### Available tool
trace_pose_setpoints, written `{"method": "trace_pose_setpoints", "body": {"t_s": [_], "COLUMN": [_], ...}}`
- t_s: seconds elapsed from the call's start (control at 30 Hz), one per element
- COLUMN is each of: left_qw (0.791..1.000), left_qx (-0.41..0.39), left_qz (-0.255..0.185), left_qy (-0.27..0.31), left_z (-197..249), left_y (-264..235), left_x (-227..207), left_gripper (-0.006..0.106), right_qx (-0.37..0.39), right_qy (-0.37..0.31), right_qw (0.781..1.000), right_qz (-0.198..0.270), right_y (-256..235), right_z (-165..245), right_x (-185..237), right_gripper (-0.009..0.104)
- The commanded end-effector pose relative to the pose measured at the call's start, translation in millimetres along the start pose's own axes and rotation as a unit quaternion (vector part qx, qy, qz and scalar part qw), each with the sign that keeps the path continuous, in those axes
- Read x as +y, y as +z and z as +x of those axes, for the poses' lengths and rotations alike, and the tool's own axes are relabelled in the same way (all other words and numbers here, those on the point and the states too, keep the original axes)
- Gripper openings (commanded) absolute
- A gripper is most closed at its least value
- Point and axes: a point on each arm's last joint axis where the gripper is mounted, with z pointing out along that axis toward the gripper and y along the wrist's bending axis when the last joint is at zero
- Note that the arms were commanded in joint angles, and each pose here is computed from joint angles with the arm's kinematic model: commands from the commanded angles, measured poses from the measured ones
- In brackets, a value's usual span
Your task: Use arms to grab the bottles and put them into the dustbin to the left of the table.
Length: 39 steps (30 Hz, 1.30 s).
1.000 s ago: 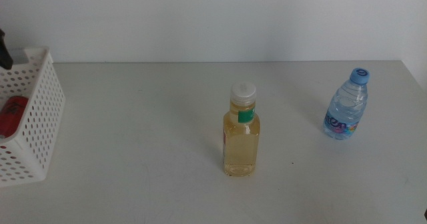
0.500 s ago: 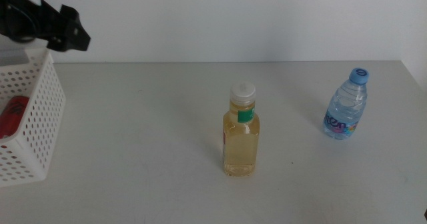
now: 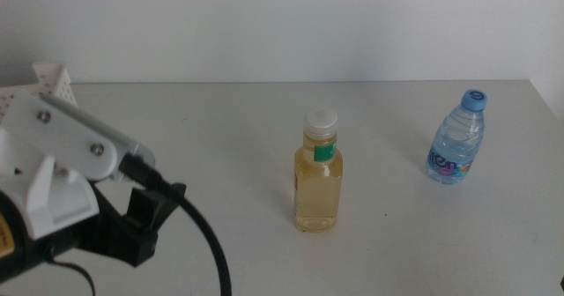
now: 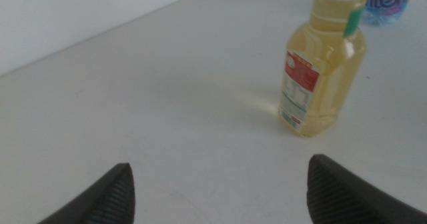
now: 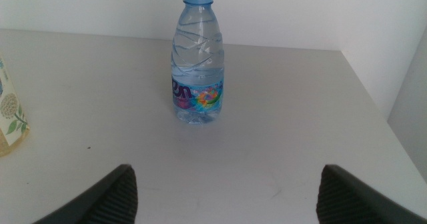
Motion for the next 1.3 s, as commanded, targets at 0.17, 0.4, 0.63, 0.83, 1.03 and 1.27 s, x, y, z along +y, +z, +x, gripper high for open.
{"method": "trace_pose_setpoints", "body": {"t_s": [0.17, 0.4, 0.63, 0.83, 1.03, 1.27], "left_qw": [0.998, 0.998, 0.997, 0.996, 0.994, 0.989], "left_qx": [-0.046, -0.043, -0.065, -0.076, -0.087, -0.112], "left_qz": [0.027, 0.027, 0.03, 0.039, 0.055, 0.096], "left_qy": [-0.025, -0.025, -0.016, -0.025, -0.035, -0.025], "left_z": [12, 13, 8, 5, 5, 10], "left_y": [-8, -8, -3, 17, 51, 86], "left_x": [-10, -10, -11, -14, -20, -32], "left_gripper": [0.086, 0.086, 0.086, 0.086, 0.086, 0.086], "right_qx": [-0.052, -0.052, -0.052, -0.052, -0.052, -0.052], "right_qy": [-0.01, -0.01, -0.01, -0.01, -0.01, -0.01], "right_qw": [0.999, 0.999, 0.999, 0.999, 0.999, 0.999], "right_qz": [0.003, 0.003, 0.003, 0.003, 0.003, 0.003], "right_y": [-3, -3, -3, -3, -3, -3], "right_z": [-11, -11, -11, -11, -11, -11], "right_x": [0, 0, 0, 0, 0, 0], "right_gripper": [0.073, 0.073, 0.073, 0.073, 0.073, 0.073]}}
